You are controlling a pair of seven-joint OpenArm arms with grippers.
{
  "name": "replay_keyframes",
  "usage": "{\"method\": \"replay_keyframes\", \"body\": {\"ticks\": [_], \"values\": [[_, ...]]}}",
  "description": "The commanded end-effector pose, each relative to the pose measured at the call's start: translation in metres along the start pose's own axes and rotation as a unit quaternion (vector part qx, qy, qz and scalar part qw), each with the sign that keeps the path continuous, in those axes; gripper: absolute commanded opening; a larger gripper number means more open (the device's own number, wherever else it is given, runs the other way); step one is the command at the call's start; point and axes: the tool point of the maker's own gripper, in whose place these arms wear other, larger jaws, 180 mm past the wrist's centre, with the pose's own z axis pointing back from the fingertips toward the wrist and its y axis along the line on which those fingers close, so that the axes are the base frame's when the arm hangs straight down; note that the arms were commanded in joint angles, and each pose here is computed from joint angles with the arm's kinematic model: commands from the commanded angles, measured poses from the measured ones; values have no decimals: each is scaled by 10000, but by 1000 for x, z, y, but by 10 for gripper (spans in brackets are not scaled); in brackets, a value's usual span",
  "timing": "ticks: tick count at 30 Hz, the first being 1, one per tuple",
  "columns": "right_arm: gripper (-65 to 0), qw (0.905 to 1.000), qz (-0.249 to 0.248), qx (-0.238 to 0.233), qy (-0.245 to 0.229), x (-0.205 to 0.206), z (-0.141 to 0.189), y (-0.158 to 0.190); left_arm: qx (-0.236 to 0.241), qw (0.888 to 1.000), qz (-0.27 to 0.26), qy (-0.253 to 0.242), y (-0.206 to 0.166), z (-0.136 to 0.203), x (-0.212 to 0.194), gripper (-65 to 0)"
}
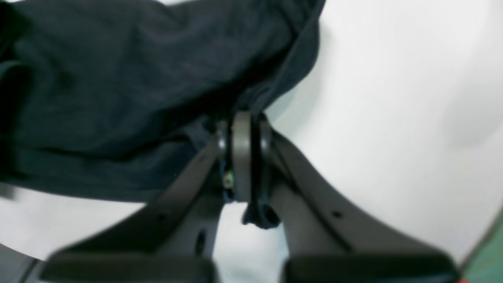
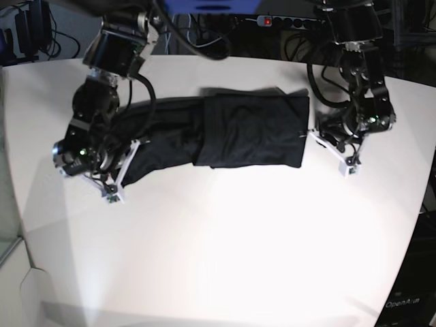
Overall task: Fold the T-shirt properly
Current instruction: 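Lift the strip end with the right gripper and pull it inward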
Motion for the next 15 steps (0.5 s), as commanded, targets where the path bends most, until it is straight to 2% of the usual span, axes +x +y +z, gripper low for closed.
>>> {"method": "replay_keyframes", "body": {"ticks": [1, 3, 6, 11, 15], "values": [[-642, 9999, -71, 44, -80, 10, 0, -2, 139, 9998, -50, 167, 6, 1, -6, -650], [-628, 9993, -217, 278, 154, 1, -15, 2, 139, 9998, -50, 167, 6, 1, -6, -650], [-560, 9971, -460, 471, 372, -14, -27, 3, 146, 9997, -54, 166, 7, 1, -6, -650], [-382, 9959, -680, 477, 366, -18, -27, -3, 156, 9997, -68, 164, 8, 1, -5, -650], [-317, 9960, -681, 473, 335, -17, -27, -4, 163, 9997, -71, 166, 8, 1, -5, -650]]}}
